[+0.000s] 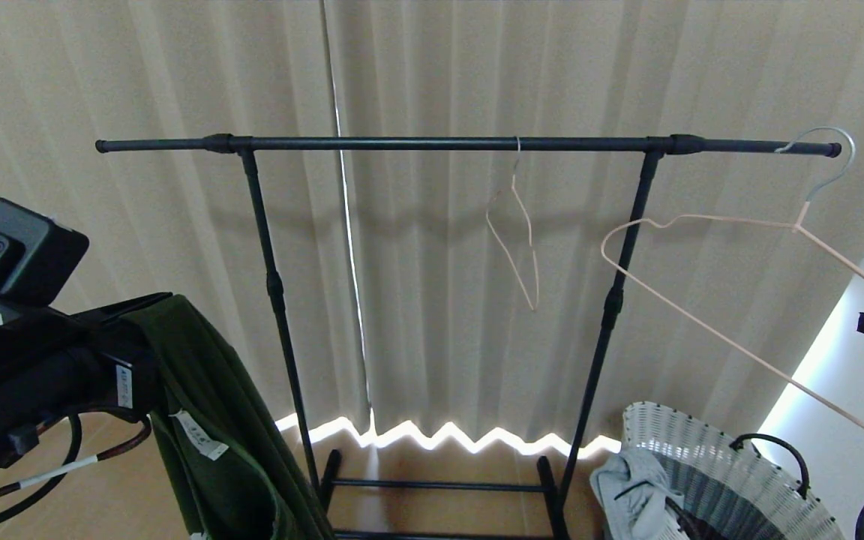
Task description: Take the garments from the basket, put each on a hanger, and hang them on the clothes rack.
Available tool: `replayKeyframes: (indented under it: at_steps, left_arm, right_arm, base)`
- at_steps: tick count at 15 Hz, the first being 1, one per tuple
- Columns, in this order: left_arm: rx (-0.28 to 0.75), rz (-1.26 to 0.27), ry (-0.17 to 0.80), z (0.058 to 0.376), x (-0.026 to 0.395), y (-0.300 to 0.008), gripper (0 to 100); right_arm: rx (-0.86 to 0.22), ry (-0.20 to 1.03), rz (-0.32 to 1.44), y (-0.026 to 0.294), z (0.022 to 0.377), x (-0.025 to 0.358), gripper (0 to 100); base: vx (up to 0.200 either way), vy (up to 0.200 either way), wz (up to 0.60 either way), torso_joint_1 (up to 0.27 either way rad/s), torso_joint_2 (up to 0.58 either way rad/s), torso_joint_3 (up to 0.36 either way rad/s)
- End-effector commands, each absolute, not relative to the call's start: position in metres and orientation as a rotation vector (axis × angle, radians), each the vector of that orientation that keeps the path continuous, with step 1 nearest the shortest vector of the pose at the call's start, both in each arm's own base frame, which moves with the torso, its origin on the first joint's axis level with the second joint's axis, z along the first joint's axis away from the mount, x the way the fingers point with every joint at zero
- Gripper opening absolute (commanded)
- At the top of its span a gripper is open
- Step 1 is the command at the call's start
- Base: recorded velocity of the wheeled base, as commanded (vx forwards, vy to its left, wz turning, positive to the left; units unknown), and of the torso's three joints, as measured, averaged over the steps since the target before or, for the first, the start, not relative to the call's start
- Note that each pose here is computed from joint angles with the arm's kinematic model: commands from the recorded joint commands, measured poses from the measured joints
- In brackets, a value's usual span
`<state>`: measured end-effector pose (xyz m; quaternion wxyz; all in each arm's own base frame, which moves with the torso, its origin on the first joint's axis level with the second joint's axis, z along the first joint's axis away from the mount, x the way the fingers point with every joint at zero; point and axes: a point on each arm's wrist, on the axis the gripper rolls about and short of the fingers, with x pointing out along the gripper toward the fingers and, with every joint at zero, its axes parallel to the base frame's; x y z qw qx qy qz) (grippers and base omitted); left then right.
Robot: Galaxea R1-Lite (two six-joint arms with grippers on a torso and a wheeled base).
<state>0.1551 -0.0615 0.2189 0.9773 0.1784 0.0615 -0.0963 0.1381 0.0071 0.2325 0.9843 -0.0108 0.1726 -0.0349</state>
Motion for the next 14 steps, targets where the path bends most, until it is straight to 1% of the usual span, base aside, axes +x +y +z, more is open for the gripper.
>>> replayKeyframes:
  at_steps: [1, 3, 5, 7, 13, 14]
  left_arm:
    - [0.361, -0.194, 0.125, 0.2187, 0.1558, -0.0618, 0]
    - [0.379, -0.195, 0.122, 0.2192, 0.1558, -0.0619, 0]
    - [0.404, -0.2, 0.13, 0.2172, 0.1575, -0.0629, 0]
    - [0.407, -0.202, 0.129, 0.2179, 0.159, -0.0638, 0]
    - [0.411, -0.205, 0.14, 0.2159, 0.1617, -0.0653, 0]
    - [0.412, -0.206, 0.148, 0.2143, 0.1624, -0.0656, 0]
  right_arm:
    - [-0.019, 0.326, -0.035, 0.0101, 0.2347, 0.1327, 0]
    - [-0.012, 0.308, 0.009, 0.0122, 0.2358, 0.1275, 0]
    - [-0.014, 0.328, 0.02, 0.0126, 0.23, 0.127, 0]
    - [-0.013, 0.33, 0.021, 0.0126, 0.2296, 0.127, 0]
    - [-0.013, 0.322, 0.021, 0.0126, 0.2313, 0.1268, 0]
    - [-0.013, 0.318, 0.021, 0.0126, 0.2323, 0.1265, 0]
  base:
    - [0.0, 0.0, 0.0, 0.0, 0.0, 0.0]
    - [0.0, 0.0, 0.0, 0.0, 0.0, 0.0]
    - [0.0, 0.0, 0.0, 0.0, 0.0, 0.0]
    - [0.0, 0.0, 0.0, 0.0, 0.0, 0.0]
    - [0.0, 0.2, 0.0, 0.004, 0.0, 0.003]
    - [0.0, 0.0, 0.0, 0.0, 0.0, 0.0]
